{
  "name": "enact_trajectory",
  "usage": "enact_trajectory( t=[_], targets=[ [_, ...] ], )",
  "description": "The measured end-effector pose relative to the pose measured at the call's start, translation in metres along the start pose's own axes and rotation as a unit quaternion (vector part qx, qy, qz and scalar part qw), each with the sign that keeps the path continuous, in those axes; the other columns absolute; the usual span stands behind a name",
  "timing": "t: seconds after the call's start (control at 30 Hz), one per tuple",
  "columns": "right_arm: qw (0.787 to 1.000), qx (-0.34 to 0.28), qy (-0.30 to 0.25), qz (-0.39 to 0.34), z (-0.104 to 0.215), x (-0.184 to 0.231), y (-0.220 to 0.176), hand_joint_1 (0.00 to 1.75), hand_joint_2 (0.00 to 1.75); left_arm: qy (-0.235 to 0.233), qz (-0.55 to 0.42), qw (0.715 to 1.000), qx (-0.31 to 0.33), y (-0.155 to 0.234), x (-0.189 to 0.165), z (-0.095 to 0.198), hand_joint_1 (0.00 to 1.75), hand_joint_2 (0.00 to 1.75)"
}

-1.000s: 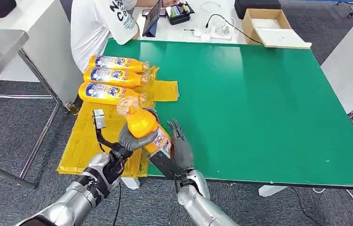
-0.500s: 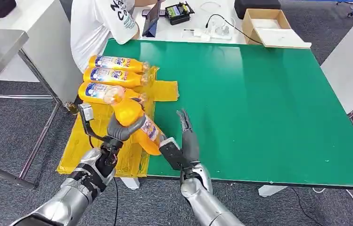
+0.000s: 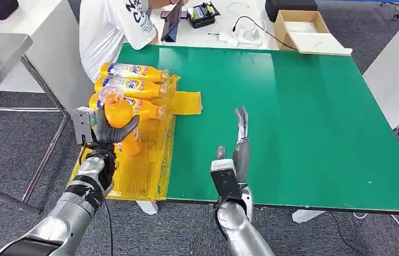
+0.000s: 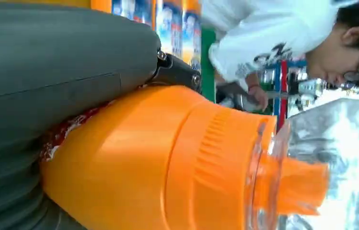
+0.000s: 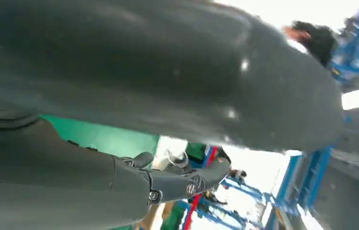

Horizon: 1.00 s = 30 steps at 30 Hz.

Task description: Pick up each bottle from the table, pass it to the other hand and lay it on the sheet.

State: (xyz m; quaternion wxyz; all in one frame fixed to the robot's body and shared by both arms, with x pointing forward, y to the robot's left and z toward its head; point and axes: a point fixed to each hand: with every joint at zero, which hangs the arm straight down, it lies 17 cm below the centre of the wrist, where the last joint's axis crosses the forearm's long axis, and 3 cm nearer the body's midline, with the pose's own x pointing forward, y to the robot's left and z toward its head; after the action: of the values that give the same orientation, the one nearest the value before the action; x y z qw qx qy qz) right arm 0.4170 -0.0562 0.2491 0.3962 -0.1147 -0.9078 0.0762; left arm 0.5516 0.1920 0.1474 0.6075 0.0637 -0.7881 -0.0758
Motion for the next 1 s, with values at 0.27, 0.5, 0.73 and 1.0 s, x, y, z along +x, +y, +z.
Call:
enact_trajectory(
  t=[0.27,0.5,0.73,1.0],
  targets=[
    [0.994,-0.098,-0.026,-0.027,-0.016,0.024,-0.067,0.00,0.00,-0.092,-0.336,0.937,0.014,0.026,0.014,-0.003,1.75,1.75],
    [0.985,-0.162,-0.040,-0.045,-0.022,0.033,-0.110,0.00,0.00,-0.106,-0.434,0.893,-0.054,0.018,0.003,0.000,1.75,1.75],
    [0.980,-0.189,-0.034,-0.049,-0.022,0.030,-0.130,0.00,0.00,-0.111,-0.473,0.870,-0.083,0.017,0.000,-0.002,1.75,1.75],
    [0.978,-0.200,-0.033,-0.056,-0.023,0.030,-0.136,0.00,0.00,-0.075,-0.475,0.859,-0.173,-0.003,-0.029,0.003,1.75,1.75]
  ],
)
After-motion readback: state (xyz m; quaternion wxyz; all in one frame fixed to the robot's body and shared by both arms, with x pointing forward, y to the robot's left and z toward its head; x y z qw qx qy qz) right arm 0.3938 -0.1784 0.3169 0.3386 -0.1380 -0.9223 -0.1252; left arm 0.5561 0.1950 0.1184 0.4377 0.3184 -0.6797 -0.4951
